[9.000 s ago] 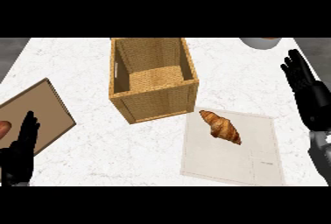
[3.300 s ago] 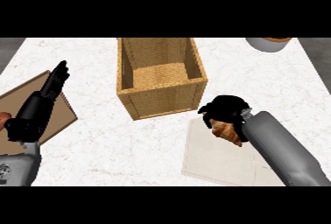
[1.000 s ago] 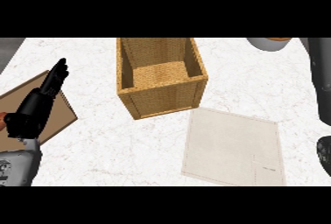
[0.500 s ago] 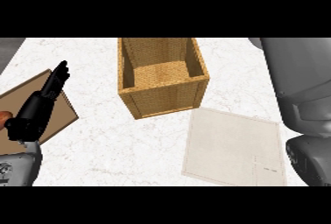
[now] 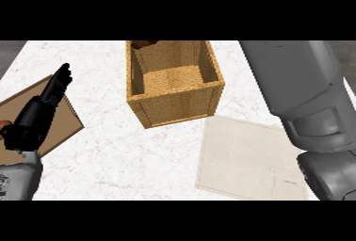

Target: Pick the croissant from the placemat and place it in the basket

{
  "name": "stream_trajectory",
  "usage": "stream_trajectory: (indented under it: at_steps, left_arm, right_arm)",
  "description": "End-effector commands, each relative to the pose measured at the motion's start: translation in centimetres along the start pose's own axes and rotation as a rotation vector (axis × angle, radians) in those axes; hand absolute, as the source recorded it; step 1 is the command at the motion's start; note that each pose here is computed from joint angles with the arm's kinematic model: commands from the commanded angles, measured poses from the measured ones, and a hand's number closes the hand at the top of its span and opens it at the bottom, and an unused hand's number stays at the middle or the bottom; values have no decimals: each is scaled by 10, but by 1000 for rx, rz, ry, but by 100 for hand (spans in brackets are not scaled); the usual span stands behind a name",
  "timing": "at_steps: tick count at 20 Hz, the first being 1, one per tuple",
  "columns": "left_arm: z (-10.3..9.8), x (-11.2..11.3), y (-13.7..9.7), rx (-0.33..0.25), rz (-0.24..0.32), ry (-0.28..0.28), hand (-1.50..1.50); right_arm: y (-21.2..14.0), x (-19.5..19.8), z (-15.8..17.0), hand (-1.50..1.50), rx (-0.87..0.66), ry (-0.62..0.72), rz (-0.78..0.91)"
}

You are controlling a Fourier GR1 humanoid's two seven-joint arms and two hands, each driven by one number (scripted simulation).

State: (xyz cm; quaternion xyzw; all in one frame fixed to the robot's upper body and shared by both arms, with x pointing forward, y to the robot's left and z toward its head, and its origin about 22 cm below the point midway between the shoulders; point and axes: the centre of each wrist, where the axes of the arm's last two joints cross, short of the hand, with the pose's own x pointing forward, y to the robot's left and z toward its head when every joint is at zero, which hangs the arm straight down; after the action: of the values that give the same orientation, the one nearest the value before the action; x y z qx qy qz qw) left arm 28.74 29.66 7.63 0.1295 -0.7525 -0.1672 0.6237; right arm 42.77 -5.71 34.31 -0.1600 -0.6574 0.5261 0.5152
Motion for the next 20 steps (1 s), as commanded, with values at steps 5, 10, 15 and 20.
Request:
stream_trajectory:
  at_steps: [5,10,15,20]
  left_arm:
    - [-2,2,1,-16,16,12,0]
    - [-2,-2,5,8,20,0,0]
    - [6,-2,-13,-14,18,-20,0]
    - [-9,10,4,-20,2,-18,0]
  right_arm:
    - [20,-9,-5,150,13,44,251]
    - [17,-18,-9,-150,113,38,168]
    - [29,-30,-18,-150,150,31,56]
    - [9,-8,-12,-150,6,-40,-206]
